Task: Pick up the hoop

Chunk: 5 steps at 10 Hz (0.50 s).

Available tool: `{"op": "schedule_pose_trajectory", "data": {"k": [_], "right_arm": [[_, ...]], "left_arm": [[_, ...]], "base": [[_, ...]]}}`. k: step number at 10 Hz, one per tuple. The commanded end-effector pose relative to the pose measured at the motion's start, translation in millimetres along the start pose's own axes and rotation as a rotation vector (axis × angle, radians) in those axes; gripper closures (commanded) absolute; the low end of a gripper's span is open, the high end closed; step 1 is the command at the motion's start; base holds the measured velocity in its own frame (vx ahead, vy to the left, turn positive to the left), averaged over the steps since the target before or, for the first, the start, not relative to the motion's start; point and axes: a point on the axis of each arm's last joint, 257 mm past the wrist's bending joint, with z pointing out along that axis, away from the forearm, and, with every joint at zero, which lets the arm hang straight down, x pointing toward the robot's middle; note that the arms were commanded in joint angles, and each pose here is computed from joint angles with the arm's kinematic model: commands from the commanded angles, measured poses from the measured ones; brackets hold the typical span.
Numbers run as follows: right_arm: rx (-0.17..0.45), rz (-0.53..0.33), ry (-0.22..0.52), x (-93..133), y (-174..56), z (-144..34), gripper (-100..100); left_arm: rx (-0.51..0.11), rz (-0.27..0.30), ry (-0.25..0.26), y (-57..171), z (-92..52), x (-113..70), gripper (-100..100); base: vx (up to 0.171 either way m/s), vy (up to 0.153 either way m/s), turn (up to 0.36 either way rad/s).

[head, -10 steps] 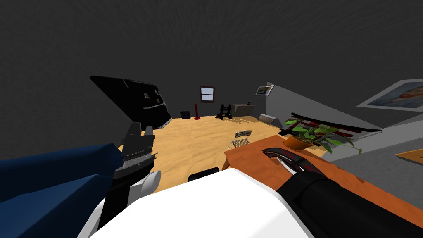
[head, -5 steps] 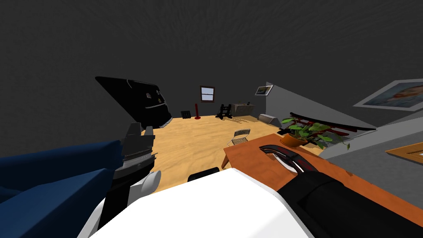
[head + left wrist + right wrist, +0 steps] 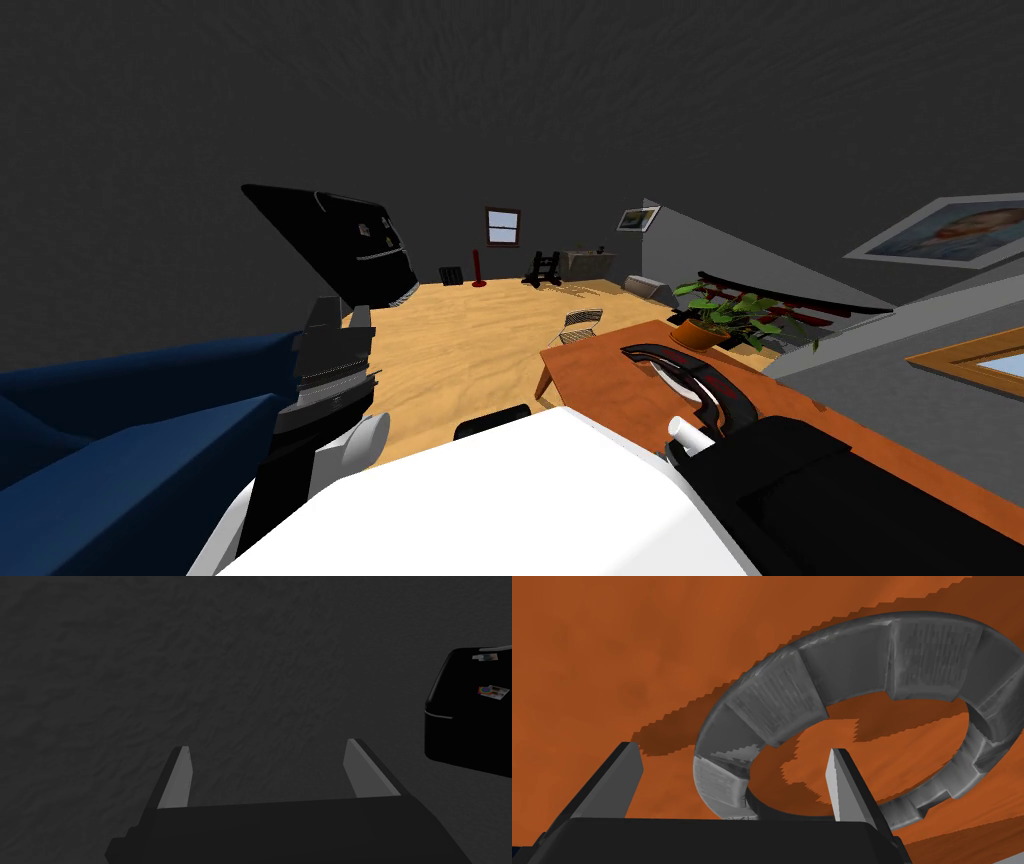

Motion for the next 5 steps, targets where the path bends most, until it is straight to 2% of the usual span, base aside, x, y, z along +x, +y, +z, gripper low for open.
{"op": "schedule_pose_trajectory", "data": {"k": [1,2,3,4,5], "right_arm": [[-0.001,-0.011,0.004,10.2,-16.3,-4.9,-100],[-0.017,-0.007,-0.011,4.3,-9.7,-2.1,-100],[-0.015,-0.016,0.002,9.8,-12.7,-4.9,-100],[-0.001,0.002,-0.004,18.1,-32.1,-9.5,-100],[-0.014,-0.01,-0.001,20.7,-32.5,-10.5,-100]], "left_arm": [[0.0,0.0,0.0,0.0,0.0,0.0,0],[0.0,0.0,0.0,0.0,0.0,0.0,0],[0.0,0.0,0.0,0.0,0.0,0.0,0],[0.0,0.0,0.0,0.0,-0.1,0.0,0],[0.0,0.0,0.0,0.0,0.0,0.0,0]], "base": [[-0.132,0.02,0.001],[-0.057,-0.001,0.006],[0.001,-0.007,-0.005],[-0.055,0.018,0.006],[-0.09,0.025,0.008]]}}
